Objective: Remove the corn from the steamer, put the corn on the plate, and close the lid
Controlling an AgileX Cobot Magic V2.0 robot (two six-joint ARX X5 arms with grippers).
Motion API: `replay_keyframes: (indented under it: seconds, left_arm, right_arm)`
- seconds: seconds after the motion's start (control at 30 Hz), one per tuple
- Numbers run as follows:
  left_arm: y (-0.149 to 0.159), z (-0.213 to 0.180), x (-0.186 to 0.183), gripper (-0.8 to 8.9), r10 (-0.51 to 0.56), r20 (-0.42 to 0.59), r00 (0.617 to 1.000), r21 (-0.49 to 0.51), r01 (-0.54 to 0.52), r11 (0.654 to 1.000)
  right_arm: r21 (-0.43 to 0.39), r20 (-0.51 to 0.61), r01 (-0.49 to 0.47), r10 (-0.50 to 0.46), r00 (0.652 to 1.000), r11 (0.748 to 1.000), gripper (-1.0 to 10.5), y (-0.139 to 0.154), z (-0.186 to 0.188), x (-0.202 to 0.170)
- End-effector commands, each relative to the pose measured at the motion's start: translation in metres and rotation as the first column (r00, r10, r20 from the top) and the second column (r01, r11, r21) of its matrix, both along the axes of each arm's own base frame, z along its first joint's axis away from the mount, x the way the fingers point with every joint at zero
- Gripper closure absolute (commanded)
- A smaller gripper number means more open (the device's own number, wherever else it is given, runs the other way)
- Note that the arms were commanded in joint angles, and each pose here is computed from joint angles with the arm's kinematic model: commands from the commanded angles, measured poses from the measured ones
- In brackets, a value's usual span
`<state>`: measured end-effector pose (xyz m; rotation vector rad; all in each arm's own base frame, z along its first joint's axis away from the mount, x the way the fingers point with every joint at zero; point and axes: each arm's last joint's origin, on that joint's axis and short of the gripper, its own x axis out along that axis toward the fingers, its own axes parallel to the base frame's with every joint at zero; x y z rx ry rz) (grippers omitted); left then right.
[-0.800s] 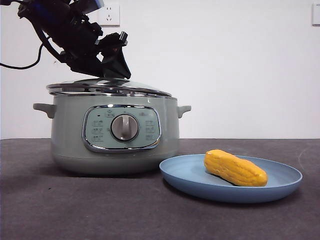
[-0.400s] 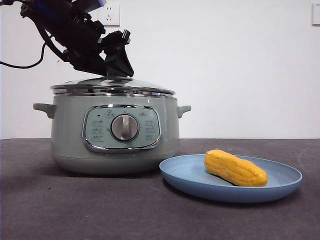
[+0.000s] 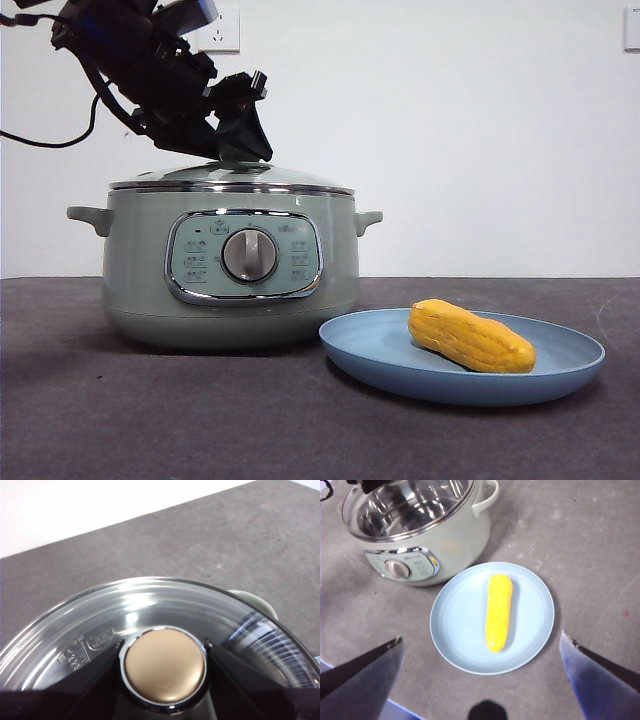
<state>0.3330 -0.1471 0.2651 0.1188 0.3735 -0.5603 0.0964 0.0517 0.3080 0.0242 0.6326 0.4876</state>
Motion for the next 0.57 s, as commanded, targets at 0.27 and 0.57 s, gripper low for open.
replay_keyframes:
  seconds: [0.27, 0.57]
  left_arm:
    - [-0.003, -0.004, 0.001, 8.22, -0.018, -0.020, 1.000, 0.012, 0.018, 1.000]
    - [-0.001, -0.015, -0.004, 8.22, -0.013, -0.142, 0.990, 0.063, 0.022, 0.998]
  right_arm:
    - [-0.003, -0.025, 0.003, -0.003, 1.000, 1.000, 3.5, 0.000, -0.003, -0.001]
    - [-0.004, -0.025, 0.003, -0.003, 1.000, 1.000, 3.5, 0.000, -0.003, -0.001]
